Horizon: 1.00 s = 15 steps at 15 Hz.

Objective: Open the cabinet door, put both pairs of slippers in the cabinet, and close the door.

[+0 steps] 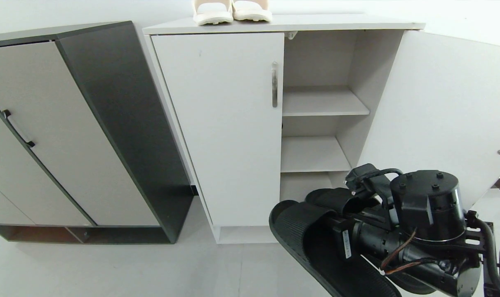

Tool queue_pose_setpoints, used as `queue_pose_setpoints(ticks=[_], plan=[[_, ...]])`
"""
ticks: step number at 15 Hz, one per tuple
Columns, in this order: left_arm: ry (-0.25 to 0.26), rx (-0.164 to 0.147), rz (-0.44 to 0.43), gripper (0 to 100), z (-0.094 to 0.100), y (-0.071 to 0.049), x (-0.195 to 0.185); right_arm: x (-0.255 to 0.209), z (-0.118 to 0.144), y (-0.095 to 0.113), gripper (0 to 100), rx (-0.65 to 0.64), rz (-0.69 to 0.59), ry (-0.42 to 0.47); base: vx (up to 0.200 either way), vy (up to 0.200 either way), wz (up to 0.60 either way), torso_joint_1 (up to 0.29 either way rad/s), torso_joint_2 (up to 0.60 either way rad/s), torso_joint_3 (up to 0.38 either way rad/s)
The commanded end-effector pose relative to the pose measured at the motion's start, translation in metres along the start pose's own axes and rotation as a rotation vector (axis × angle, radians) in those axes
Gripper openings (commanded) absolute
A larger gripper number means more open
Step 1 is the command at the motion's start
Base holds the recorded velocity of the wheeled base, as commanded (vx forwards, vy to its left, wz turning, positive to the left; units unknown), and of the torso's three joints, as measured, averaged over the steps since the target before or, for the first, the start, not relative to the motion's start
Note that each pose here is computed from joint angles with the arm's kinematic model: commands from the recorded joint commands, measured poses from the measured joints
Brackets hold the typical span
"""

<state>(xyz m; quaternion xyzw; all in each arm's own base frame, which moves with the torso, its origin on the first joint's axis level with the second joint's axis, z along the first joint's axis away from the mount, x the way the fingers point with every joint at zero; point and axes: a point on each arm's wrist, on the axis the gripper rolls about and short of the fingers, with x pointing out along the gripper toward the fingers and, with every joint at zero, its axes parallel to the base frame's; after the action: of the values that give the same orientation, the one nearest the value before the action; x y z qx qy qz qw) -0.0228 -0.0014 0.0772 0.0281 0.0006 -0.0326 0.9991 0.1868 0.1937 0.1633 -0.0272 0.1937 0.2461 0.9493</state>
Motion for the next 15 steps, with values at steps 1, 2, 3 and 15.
queue_pose_setpoints(ticks=[1, 2, 3, 15], plan=[[0.0, 0.0, -0.005, 0, -0.002, 0.0, 0.0, -0.001, -0.001, 0.003, 0, -0.006, 0.01, 0.003, 0.0, 0.0, 0.0, 0.0, 0.0, 0.0], [0.0, -0.013, -0.004, 0, -0.002, 0.0, 0.0, 0.0, 0.0, 0.005, 0, -0.006, 0.014, -0.002, 0.0, 0.0, 0.0, 0.0, 0.0, 0.0], [0.0, -0.015, -0.002, 0, -0.002, 0.0, 0.0, 0.001, 0.004, 0.006, 0, -0.004, -0.002, -0.015, 0.0, 0.0, 0.0, 0.0, 0.0, 0.0], [0.0, -0.015, -0.002, 0, -0.002, 0.0, 0.0, 0.037, 0.012, 0.023, 0, 0.053, -0.176, -0.051, 0.0, -0.117, 0.0, 0.002, 0.0, -0.001]])
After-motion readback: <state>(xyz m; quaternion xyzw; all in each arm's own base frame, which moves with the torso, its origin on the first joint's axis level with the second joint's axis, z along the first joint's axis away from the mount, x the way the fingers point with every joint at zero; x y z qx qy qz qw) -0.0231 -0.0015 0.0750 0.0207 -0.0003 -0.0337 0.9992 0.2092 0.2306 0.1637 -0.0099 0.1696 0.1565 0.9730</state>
